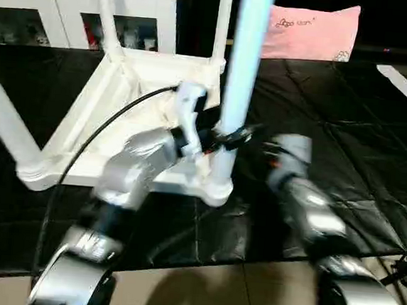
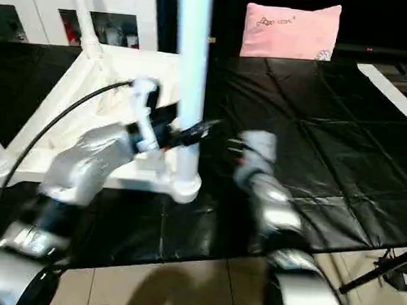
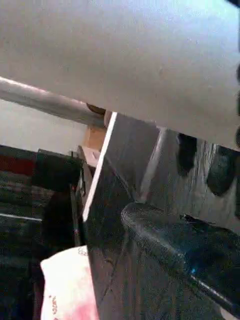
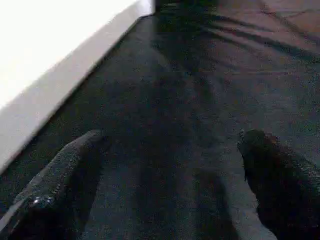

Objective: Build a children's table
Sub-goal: Rotate table base

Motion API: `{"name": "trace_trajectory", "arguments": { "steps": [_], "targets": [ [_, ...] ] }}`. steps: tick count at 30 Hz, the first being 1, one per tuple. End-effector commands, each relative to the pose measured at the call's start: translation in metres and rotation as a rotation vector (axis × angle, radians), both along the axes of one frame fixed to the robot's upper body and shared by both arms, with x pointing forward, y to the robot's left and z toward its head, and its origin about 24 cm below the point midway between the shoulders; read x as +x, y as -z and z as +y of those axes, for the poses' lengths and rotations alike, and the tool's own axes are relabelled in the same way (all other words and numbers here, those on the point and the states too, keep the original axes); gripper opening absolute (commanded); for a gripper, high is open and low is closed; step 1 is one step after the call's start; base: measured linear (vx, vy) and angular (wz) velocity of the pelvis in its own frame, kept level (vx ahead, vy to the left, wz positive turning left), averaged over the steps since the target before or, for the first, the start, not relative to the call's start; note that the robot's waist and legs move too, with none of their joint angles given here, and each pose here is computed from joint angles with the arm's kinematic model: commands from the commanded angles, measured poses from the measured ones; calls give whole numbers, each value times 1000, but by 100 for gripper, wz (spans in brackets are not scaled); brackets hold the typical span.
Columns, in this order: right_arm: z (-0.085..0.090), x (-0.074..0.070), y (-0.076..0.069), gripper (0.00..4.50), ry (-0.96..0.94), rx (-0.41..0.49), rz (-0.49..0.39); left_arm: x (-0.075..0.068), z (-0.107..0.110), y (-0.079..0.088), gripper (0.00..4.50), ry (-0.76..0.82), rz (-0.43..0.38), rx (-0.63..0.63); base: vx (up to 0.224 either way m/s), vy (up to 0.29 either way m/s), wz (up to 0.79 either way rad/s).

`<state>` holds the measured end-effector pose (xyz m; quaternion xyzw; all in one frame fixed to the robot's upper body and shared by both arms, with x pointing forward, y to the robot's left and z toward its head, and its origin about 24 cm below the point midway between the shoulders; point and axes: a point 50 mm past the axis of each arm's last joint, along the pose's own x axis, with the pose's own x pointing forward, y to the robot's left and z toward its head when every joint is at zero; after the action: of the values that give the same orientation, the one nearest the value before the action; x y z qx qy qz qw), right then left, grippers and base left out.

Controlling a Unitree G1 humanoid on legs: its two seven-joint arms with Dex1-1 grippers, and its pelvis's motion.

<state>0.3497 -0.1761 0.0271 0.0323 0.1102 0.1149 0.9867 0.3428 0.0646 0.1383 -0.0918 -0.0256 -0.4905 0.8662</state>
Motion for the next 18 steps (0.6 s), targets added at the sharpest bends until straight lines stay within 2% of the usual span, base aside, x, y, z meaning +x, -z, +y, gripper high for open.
{"name": "trace_trajectory", "arguments": {
  "steps": [1,7,9,12,14,15,18],
  "targets": [
    [-9,-4,-3,450,20,19,-24,6,9,0,445,-58,-11,17,0,0,0],
    [-12,-14,-4,450,12,33,-39,4,14,4,445,-98,-43,45,0,0,0],
    [-10,-19,-5,450,-3,22,-52,-3,15,6,445,-65,-51,35,0,0,0],
    [-5,-36,-12,450,-11,19,-93,-32,29,17,445,12,-53,15,0,0,0],
    [-5,-37,-12,450,-8,23,-95,-35,32,18,445,12,-44,14,0,0,0],
    [-4,-41,-13,450,2,53,-106,-44,43,22,445,3,-20,5,0,0,0],
    [-2,-47,-13,450,30,83,-110,-56,61,23,445,-34,1,-29,0,0,0]
  ]
}}
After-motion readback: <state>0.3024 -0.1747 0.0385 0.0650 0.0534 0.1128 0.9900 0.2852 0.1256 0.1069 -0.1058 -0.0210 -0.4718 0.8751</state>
